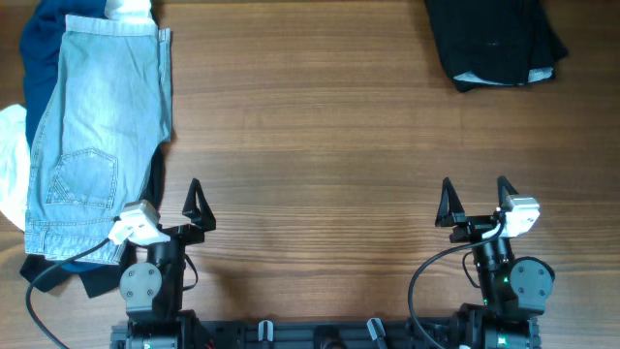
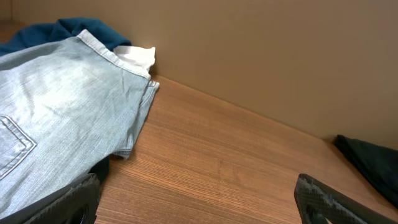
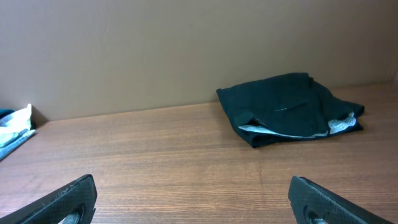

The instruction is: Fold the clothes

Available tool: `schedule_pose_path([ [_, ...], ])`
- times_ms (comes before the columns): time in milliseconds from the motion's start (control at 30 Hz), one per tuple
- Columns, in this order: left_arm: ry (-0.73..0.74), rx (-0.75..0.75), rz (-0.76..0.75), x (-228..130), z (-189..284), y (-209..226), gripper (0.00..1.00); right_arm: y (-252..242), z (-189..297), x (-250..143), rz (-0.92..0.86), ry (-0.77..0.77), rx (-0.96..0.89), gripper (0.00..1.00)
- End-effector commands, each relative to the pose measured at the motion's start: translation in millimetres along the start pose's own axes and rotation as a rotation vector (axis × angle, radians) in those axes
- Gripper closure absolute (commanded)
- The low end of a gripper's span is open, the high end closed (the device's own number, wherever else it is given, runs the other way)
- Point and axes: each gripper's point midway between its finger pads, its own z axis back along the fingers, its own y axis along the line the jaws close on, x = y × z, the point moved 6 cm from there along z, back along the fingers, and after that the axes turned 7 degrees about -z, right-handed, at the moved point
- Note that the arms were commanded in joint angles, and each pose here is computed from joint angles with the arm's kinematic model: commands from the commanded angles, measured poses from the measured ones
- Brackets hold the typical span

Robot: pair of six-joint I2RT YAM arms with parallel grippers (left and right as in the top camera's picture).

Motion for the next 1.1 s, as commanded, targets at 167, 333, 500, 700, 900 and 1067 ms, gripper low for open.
schedule_pose_path([
  [167,-0.004,-0.006,0.006,-1.1,0.1,0.3,0.00,-1.1,-0.2,-2.4,0.016,-0.004,-0.005,0.00],
  [333,-0.004,-0.006,0.006,-1.1,0.1,0.3,0.00,-1.1,-0.2,-2.4,0.016,-0.004,-0.005,0.00],
  [500,-0.004,-0.006,0.006,-1.1,0.1,0.3,0.00,-0.7,-0.2,-1.3,0.018,-0.010,-0.003,0.00],
  [700,-0.004,-0.006,0.006,-1.1,0.1,0.3,0.00,-0.3,-0.2,-1.6,0.010,-0.008,0.001,0.00],
  [900,-0.004,-0.006,0.006,-1.1,0.1,0.3,0.00,-0.5,-0.2,-2.0,0.011,-0.006,0.000,0.00],
  [1067,-0.004,-0.006,0.006,-1.1,0.1,0.3,0.01,-0.5,-0.2,-1.8,0.011,-0.007,0.000,0.00],
])
